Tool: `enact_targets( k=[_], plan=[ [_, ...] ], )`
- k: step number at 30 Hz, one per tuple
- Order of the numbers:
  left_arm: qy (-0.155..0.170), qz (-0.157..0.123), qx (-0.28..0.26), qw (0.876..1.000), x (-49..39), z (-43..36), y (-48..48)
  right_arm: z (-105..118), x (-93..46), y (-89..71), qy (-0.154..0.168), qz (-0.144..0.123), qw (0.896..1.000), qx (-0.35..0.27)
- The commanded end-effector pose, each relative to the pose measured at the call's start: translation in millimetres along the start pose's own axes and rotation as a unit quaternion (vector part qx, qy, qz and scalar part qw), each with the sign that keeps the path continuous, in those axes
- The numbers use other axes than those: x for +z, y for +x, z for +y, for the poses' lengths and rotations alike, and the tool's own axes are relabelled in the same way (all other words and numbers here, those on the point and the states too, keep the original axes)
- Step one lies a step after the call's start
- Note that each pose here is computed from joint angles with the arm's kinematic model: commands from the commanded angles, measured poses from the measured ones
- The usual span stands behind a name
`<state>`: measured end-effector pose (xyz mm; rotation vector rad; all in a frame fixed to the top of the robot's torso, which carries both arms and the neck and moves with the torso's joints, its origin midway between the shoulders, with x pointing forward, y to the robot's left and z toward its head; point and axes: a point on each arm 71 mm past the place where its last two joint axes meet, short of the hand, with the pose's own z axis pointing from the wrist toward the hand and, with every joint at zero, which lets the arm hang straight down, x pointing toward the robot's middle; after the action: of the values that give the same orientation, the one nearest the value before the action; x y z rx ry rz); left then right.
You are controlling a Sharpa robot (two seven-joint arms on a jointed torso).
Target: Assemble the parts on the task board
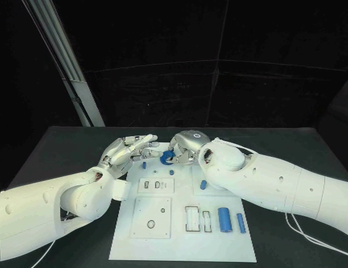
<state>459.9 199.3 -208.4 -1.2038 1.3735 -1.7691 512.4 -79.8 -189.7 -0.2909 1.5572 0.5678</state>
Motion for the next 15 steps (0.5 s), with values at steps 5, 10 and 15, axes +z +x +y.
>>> enact_targets(
  k=[5, 10, 15],
  plan=[
    [0.001, 0.003, -0.001, 1.000, 0.6, -1.0, -0.6, -8, -10.4, -8.1, -0.001, -0.041, 0.999, 0.018],
    [0.002, -0.001, 0.001, 1.000, 0.3, -1.7, -4.0, -38, -33.1, -13.7, 0.008, -0.030, 0.997, 0.064],
    [0.003, -0.004, 0.003, 1.000, 0.4, -2.2, -7.1, -74, -58.4, -17.7, 0.003, -0.001, 0.991, 0.134]
  ],
)
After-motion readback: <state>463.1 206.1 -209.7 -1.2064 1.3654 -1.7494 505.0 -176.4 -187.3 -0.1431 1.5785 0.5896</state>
